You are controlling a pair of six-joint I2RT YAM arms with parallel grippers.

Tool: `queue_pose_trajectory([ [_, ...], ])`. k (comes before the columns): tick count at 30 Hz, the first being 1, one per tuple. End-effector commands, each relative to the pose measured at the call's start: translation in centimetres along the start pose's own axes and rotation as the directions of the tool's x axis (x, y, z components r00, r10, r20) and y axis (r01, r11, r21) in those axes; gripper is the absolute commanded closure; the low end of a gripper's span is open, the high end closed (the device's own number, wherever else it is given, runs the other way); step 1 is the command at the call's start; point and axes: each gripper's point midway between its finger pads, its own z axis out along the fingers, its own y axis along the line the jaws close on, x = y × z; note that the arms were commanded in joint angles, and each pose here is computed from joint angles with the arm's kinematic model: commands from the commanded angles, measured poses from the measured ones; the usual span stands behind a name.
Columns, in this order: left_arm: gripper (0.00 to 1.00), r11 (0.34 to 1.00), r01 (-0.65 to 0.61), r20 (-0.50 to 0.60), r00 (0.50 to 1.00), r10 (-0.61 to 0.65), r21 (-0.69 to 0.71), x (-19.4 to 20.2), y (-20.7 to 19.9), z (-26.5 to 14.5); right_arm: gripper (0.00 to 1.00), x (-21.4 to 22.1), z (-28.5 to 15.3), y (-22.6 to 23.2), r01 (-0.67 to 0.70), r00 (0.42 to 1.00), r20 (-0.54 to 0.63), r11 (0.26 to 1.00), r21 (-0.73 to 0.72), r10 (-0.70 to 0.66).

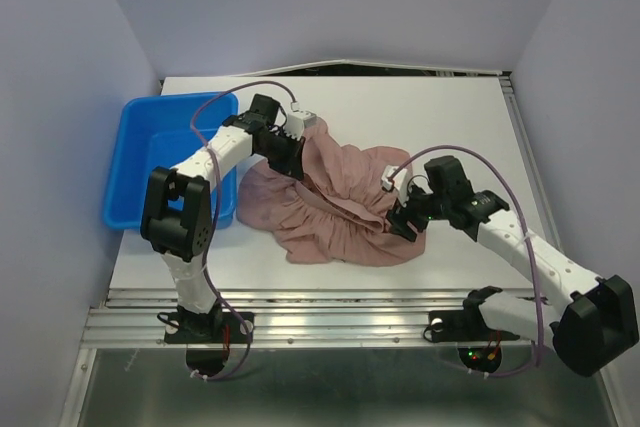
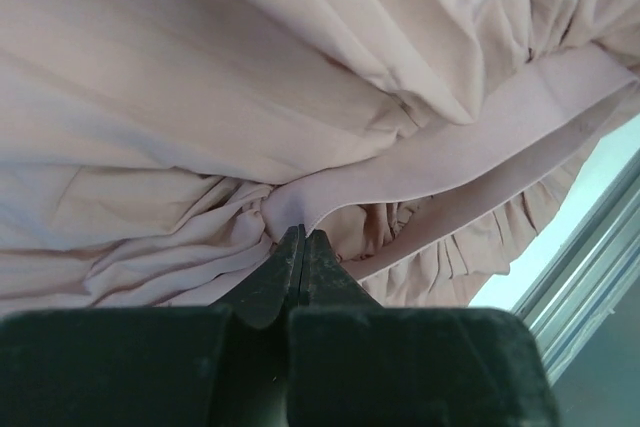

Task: Fold and stack the skirts
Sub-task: Flatten the skirt out

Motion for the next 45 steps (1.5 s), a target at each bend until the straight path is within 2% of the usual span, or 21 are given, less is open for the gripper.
queue_pose_trajectory([
  [1,1.0,0.999,0.001,0.038,0.999,-0.003,0.043,-1.6,-0.7,-0.9,0.3,-2.4,0.9,-0.6,0.032,0.997,0.075,0.999,0.024,-0.034],
  [9,1.0,0.998,0.021,0.018,1.0,-0.022,0.062,-1.2,-0.4,0.1,0.39,-4.0,3.4,1.9,0.045,0.998,0.05,0.999,-0.022,-0.044],
  [13,1.0,0.998,0.026,0.012,1.0,-0.027,0.062,-0.9,-0.2,0.4,0.38,-4.3,5.2,3.6,0.074,0.997,0.018,0.997,0.015,-0.075],
  [20,1.0,0.997,0.027,0.016,0.999,-0.028,0.065,-1.1,-0.2,0.4,0.32,-3.4,6.7,0.7,0.053,0.998,-0.043,0.985,0.164,-0.046],
  [24,1.0,0.997,0.032,0.012,0.999,-0.033,0.065,-0.9,-0.1,0.4,0.33,-2.5,7.6,0.4,0.077,0.994,-0.089,0.979,0.189,-0.061],
  [28,1.0,0.997,0.039,0.02,0.999,-0.04,0.066,-1.2,0.1,0.0,0.38,-0.9,8.2,0.2,0.096,0.988,-0.141,0.973,0.209,-0.067],
  [29,1.0,0.997,0.044,0.026,0.999,-0.046,0.065,-1.3,0.3,-0.3,0.4,-0.6,8.2,0.1,0.1,0.987,-0.148,0.972,0.214,-0.069],
  [32,1.0,0.997,0.054,0.034,0.998,-0.056,0.06,-1.5,0.9,-0.7,0.55,-0.2,7.7,-0.2,0.113,0.985,-0.156,0.964,0.24,-0.076],
  [33,1.0,0.997,0.052,0.036,0.998,-0.054,0.056,-1.5,1.1,-0.8,0.64,-0.3,7.4,-0.4,0.115,0.985,-0.154,0.961,0.252,-0.078],
  [35,1.0,0.998,0.037,0.044,0.998,-0.039,0.05,-1.6,1.2,-1.1,0.71,-0.8,6.6,-0.8,0.123,0.987,-0.139,0.951,0.283,-0.086],
  [38,1.0,0.999,-0.021,0.071,0.997,0.019,0.038,-2.1,1.0,-2.0,0.88,-1.3,5.9,-1.2,0.133,0.987,-0.124,0.941,0.311,-0.099],
  [39,0.99,0.998,-0.064,0.09,0.994,0.061,0.031,-2.6,0.8,-2.6,0.99,-1.7,5.6,-1.4,0.137,0.988,-0.115,0.936,0.324,-0.105],
  [40,0.95,0.995,-0.093,0.098,0.991,0.09,0.029,-2.7,0.6,-3.0,0.99,-1.8,5.5,-1.5,0.138,0.988,-0.111,0.934,0.33,-0.107],
  [41,0.84,0.992,-0.127,0.108,0.987,0.123,0.026,-3.0,0.3,-3.6,0.99,-1.7,5.3,-1.5,0.139,0.988,-0.109,0.933,0.332,-0.108],
  [42,0.77,0.986,-0.166,0.114,0.98,0.163,0.017,-3.2,-0.2,-4.6,0.99,-1.9,5.2,-1.6,0.138,0.989,-0.103,0.931,0.337,-0.109],
  [43,0.63,0.969,-0.249,0.114,0.962,0.247,0.003,-3.2,-0.3,-5.2,0.99,-2.0,4.9,-1.6,0.137,0.989,-0.096,0.929,0.343,-0.111],
  [45,0.54,0.942,-0.335,0.098,0.937,0.335,-0.022,-3.1,-0.5,-6.5,0.99,-1.8,4.7,-1.6,0.133,0.99,-0.096,0.926,0.352,-0.106],
])
